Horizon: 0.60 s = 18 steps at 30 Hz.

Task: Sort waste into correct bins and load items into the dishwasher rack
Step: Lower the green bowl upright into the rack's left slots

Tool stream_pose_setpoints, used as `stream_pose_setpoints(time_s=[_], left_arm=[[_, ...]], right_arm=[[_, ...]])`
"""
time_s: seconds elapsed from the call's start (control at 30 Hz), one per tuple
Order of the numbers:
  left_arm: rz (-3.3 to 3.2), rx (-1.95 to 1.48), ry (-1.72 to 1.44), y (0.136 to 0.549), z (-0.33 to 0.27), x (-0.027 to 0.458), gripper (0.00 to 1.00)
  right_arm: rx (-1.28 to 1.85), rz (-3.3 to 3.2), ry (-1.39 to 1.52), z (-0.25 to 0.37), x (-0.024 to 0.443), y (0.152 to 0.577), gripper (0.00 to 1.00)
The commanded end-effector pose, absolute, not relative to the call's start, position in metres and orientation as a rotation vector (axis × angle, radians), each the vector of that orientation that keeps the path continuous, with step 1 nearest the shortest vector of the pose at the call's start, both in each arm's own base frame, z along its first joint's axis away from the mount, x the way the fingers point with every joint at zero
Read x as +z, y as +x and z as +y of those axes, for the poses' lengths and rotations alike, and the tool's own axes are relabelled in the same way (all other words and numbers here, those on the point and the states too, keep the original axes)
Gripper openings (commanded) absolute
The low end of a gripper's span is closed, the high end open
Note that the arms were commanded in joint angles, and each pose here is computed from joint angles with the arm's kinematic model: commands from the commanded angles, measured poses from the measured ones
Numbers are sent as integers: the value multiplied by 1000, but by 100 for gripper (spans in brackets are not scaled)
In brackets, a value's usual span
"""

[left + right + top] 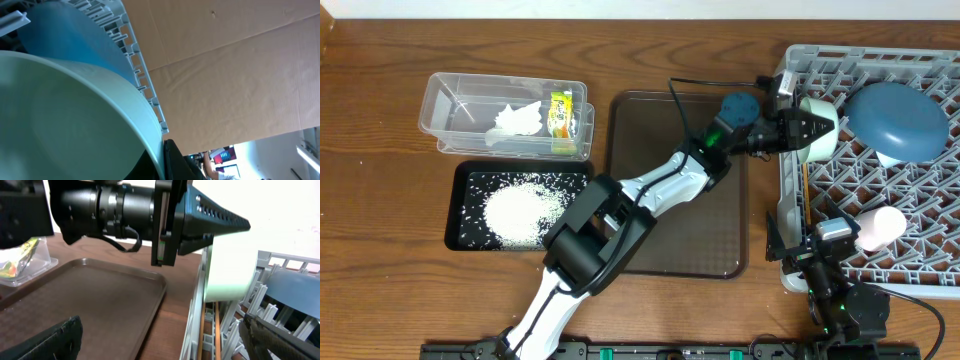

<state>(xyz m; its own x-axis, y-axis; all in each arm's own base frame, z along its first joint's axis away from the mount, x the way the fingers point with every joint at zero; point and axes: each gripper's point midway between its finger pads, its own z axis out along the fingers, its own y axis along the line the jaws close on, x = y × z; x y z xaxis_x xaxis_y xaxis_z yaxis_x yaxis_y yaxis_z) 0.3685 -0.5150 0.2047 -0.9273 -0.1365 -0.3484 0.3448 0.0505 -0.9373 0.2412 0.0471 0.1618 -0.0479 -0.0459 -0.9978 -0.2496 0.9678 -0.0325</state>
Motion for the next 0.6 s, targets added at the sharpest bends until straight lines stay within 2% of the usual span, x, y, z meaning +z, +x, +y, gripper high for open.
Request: stream_pose_setpoints(time_s=[0.0, 0.3, 0.57], left_arm=[[1991, -1984, 239, 365, -523, 191, 7], [1868, -2046, 269, 360, -525, 213, 8], [1951, -2020, 227, 362, -526, 198, 15]], right_arm=[[171, 1619, -213, 45, 160, 242, 99], [171, 1619, -213, 45, 160, 242, 99], [171, 1619, -213, 45, 160, 242, 99]])
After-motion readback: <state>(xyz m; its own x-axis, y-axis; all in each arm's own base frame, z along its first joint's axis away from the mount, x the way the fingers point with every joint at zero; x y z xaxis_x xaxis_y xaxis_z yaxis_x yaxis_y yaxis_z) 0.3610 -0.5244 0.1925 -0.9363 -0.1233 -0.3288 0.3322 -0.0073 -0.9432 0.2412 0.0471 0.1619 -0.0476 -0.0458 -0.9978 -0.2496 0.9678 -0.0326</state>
